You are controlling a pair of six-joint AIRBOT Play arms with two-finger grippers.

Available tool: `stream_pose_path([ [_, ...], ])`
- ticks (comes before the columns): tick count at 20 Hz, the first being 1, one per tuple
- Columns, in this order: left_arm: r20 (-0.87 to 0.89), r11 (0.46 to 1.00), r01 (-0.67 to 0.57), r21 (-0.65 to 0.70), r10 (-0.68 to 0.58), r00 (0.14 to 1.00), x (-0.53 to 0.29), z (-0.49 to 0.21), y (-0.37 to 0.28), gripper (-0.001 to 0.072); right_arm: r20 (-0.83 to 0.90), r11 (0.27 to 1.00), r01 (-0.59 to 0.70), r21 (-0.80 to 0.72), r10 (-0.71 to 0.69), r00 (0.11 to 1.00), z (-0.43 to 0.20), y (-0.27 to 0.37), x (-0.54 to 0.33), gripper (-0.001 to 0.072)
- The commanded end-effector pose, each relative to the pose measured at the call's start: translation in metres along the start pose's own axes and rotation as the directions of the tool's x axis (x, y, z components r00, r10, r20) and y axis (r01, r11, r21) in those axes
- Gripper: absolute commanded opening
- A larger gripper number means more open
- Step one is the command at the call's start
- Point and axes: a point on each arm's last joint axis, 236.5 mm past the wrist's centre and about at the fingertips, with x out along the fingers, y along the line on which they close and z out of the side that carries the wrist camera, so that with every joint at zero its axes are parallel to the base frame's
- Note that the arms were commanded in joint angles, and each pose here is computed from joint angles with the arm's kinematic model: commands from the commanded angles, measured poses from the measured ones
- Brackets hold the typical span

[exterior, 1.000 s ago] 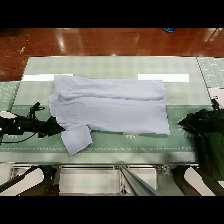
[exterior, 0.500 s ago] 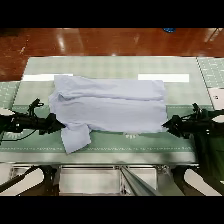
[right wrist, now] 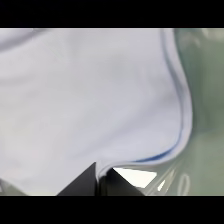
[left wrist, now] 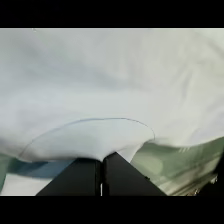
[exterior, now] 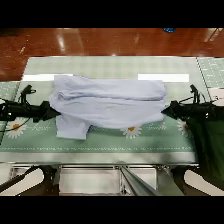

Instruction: Fold the shirts.

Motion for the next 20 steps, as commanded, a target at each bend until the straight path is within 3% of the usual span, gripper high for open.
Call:
stream_pose_path([
  [1, 0.122, 0.998, 0.010, 0.061, -0.017, 0.992, -0.028, 0.055, -0.034, 0.0019, 0.096, 0.997, 0.013, -0.076, -0.006, 0.995, 0.051, 0.023, -0.023, 0.0020],
  [4, 0.200, 0.996, 0.001, 0.093, -0.019, 0.980, -0.034, 0.111, -0.058, 0.0019, 0.133, 0.996, -0.035, -0.078, 0.045, 0.990, 0.092, 0.039, -0.025, 0.0020],
  [7, 0.171, 0.993, 0.013, 0.117, -0.033, 0.985, -0.008, 0.156, -0.074, 0.0019, 0.152, 0.996, -0.074, -0.056, 0.082, 0.985, 0.128, 0.041, -0.015, 0.0020],
  [14, 0.106, 0.998, 0.022, 0.065, -0.029, 0.994, 0.062, 0.213, -0.054, 0.0020, 0.183, 0.991, -0.137, 0.000, 0.135, 0.974, 0.189, 0.033, 0.035, 0.0030],
  [15, 0.095, 0.998, 0.020, 0.056, -0.025, 0.995, 0.070, 0.212, -0.049, 0.0121, 0.186, 0.992, -0.129, 0.001, 0.126, 0.974, 0.192, 0.032, 0.045, 0.0197],
  [16, 0.073, 0.998, 0.021, 0.051, -0.025, 0.997, 0.077, 0.208, -0.047, 0.0448, 0.192, 0.993, -0.120, -0.001, 0.118, 0.974, 0.196, 0.030, 0.052, 0.0419],
  [17, 0.047, 0.999, 0.018, 0.051, -0.020, 0.999, 0.078, 0.202, -0.046, 0.0511, 0.208, 0.994, -0.112, 0.000, 0.110, 0.972, 0.200, 0.029, 0.053, 0.0411],
  [20, 0.023, 0.996, -0.080, 0.028, 0.080, 0.997, 0.044, 0.202, -0.024, 0.0508, 0.241, 0.992, -0.123, -0.006, 0.121, 0.963, 0.211, 0.027, 0.026, 0.0410],
])
